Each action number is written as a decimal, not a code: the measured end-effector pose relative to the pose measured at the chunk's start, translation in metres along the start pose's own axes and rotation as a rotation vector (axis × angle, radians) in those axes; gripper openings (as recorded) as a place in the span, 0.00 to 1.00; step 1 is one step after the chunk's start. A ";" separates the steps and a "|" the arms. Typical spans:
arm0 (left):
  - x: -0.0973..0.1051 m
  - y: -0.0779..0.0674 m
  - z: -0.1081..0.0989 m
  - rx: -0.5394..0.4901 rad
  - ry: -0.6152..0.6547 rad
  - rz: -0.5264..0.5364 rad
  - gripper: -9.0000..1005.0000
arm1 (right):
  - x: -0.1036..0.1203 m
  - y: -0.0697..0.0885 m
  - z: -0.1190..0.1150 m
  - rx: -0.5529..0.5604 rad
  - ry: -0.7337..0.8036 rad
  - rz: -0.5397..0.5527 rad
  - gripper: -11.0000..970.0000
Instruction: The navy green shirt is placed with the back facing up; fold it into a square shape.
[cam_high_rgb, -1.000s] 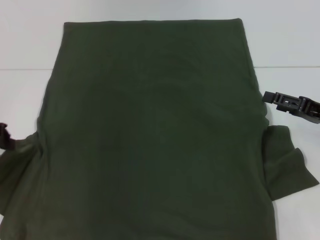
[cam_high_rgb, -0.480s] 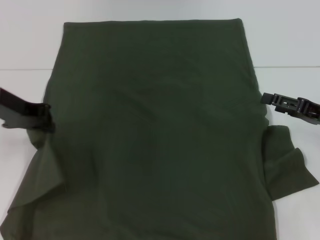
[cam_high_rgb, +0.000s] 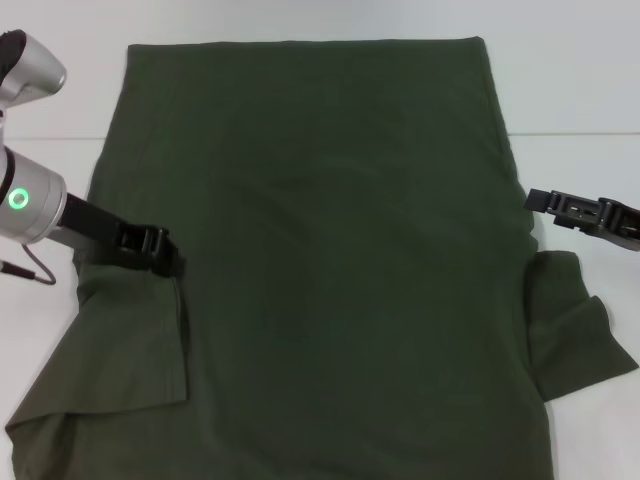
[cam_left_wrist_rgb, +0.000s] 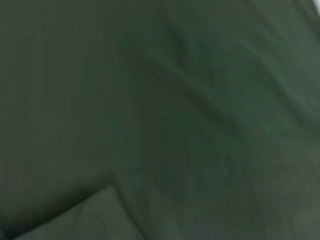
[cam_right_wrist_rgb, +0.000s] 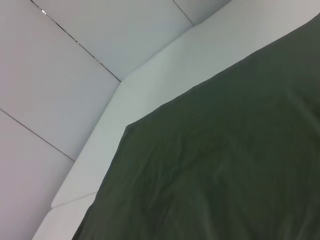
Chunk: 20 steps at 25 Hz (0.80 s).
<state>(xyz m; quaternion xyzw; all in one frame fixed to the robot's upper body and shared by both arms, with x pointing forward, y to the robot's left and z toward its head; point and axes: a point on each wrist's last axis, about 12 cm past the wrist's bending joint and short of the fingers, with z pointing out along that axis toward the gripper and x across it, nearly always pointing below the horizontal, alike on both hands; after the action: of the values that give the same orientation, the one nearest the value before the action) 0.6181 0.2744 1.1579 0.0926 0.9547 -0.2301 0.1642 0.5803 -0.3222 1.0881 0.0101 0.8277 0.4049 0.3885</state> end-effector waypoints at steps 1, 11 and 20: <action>0.003 -0.001 -0.001 0.010 -0.004 0.038 0.05 | -0.001 -0.001 -0.001 0.002 0.002 -0.003 0.88; 0.066 0.000 -0.020 0.272 -0.366 0.408 0.37 | -0.013 0.011 -0.022 -0.104 0.111 -0.183 0.88; 0.093 0.019 -0.011 0.383 -0.518 0.356 0.62 | -0.041 0.008 -0.047 0.154 0.353 -0.037 0.88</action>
<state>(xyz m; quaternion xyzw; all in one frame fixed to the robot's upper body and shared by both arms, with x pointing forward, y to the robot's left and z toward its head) 0.5340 0.3058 1.1265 0.2252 0.7900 -0.3885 0.4175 0.5761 -0.3619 1.1371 -0.0469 0.9116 0.3286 0.2427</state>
